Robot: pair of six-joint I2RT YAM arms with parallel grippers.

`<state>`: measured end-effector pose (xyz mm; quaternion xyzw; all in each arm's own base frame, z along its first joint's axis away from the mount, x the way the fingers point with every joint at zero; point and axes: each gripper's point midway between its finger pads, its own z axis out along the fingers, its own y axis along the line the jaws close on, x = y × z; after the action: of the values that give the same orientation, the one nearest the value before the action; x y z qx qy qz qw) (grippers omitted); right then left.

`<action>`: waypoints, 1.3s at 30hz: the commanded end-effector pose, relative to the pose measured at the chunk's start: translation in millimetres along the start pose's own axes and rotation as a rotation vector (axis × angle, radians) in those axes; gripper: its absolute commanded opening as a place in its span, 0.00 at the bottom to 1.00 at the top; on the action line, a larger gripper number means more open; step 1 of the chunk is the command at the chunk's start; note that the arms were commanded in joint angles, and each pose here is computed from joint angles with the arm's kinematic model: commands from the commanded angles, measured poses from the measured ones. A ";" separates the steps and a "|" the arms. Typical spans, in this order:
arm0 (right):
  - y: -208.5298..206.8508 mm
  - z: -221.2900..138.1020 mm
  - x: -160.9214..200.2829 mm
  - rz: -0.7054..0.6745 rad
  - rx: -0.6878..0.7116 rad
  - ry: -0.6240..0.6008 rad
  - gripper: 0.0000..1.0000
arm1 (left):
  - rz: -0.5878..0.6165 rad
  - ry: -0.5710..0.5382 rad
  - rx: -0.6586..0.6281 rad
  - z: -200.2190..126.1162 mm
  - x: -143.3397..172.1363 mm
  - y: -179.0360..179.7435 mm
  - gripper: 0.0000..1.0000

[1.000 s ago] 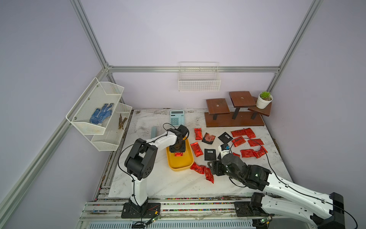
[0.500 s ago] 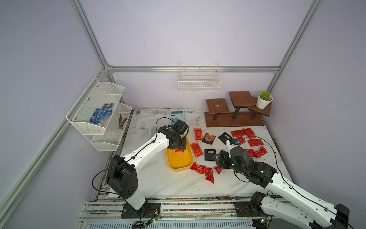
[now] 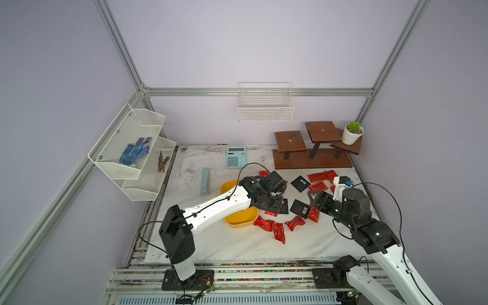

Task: Take the tea bags out of the storage box
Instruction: Place the tea bag at the center of the board.

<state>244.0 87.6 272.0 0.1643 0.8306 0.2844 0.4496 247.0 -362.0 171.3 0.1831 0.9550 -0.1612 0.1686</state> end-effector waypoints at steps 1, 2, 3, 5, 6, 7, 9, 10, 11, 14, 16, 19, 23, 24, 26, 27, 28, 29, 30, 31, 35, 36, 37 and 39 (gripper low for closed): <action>21.4 -35.2 -21.7 0.036 -0.071 -0.068 0.74 | 0.024 0.009 0.072 20.8 -3.7 -37.1 0.51; 26.1 -44.3 -27.0 0.041 -0.085 -0.087 0.74 | 0.039 0.021 0.083 29.1 -2.3 -46.8 0.51; 29.7 -51.7 -30.3 0.045 -0.096 -0.099 0.74 | 0.052 0.030 0.090 35.5 -1.5 -54.5 0.51; 36.1 -66.9 -35.6 0.047 -0.116 -0.118 0.74 | 0.077 0.051 0.099 52.3 0.5 -69.1 0.50; 38.1 -72.8 -37.1 0.045 -0.121 -0.122 0.74 | 0.085 0.063 0.104 60.1 2.3 -75.2 0.50; 39.5 -77.5 -37.1 0.043 -0.125 -0.121 0.74 | 0.094 0.069 0.108 66.6 2.0 -80.3 0.50; 40.7 -85.5 -36.0 0.036 -0.128 -0.116 0.74 | 0.109 0.081 0.107 79.9 3.0 -86.6 0.50; 40.5 -88.7 -35.1 0.033 -0.128 -0.115 0.74 | 0.109 0.088 0.104 86.1 3.3 -87.2 0.50; 39.0 -92.4 -33.9 0.028 -0.123 -0.115 0.74 | 0.108 0.094 0.102 91.7 3.3 -87.9 0.50; 30.3 -98.6 -29.9 0.011 -0.090 -0.118 0.74 | 0.130 0.098 0.100 100.8 5.6 -95.4 0.49; 25.7 -99.1 -25.4 0.006 -0.077 -0.109 0.74 | 0.146 0.098 0.115 102.4 7.1 -104.4 0.50; 21.1 -97.3 -19.7 0.010 -0.071 -0.098 0.74 | 0.164 0.111 0.132 108.3 11.2 -113.3 0.51; 20.2 -95.0 -18.3 0.011 -0.070 -0.093 0.74 | 0.161 0.162 0.132 128.2 23.3 -112.6 0.50; 19.6 -94.4 -18.1 0.010 -0.067 -0.093 0.74 | 0.164 0.173 0.133 132.5 26.8 -113.8 0.50; 18.5 -91.9 -16.6 0.005 -0.063 -0.085 0.74 | 0.176 0.183 0.130 138.4 31.5 -115.3 0.50; 17.4 -90.6 -15.4 0.004 -0.060 -0.081 0.74 | 0.180 0.190 0.128 142.0 34.0 -115.4 0.50; 16.1 -89.0 -13.6 0.005 -0.057 -0.074 0.74 | 0.180 0.195 0.127 144.1 35.2 -115.2 0.50; 15.3 -88.4 -12.6 0.004 -0.056 -0.073 0.74 | 0.181 0.201 0.124 146.8 37.3 -114.8 0.50; 14.3 -87.6 -11.5 0.004 -0.054 -0.070 0.74 | 0.181 0.201 0.122 148.6 38.1 -114.6 0.50; 13.7 -87.4 -10.8 0.005 -0.054 -0.070 0.74 | 0.183 0.201 0.122 149.4 38.4 -114.8 0.50; 12.5 -87.4 -9.8 0.006 -0.052 -0.070 0.74 | 0.184 0.209 0.117 156.4 41.2 -113.2 0.51; 12.5 -87.6 -9.8 0.006 -0.052 -0.071 0.74 | 0.184 0.218 0.115 159.5 43.6 -112.5 0.51; 12.5 -87.6 -9.8 0.005 -0.052 -0.070 0.74 | 0.182 0.226 0.115 162.0 45.7 -111.7 0.51; 12.4 -87.9 -9.9 0.005 -0.052 -0.071 0.74 | 0.180 0.239 0.113 165.3 49.6 -110.2 0.50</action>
<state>177.9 66.3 327.3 0.1671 0.8039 0.3093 0.4797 208.9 -501.6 53.6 0.2833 0.9391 -0.1802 0.0735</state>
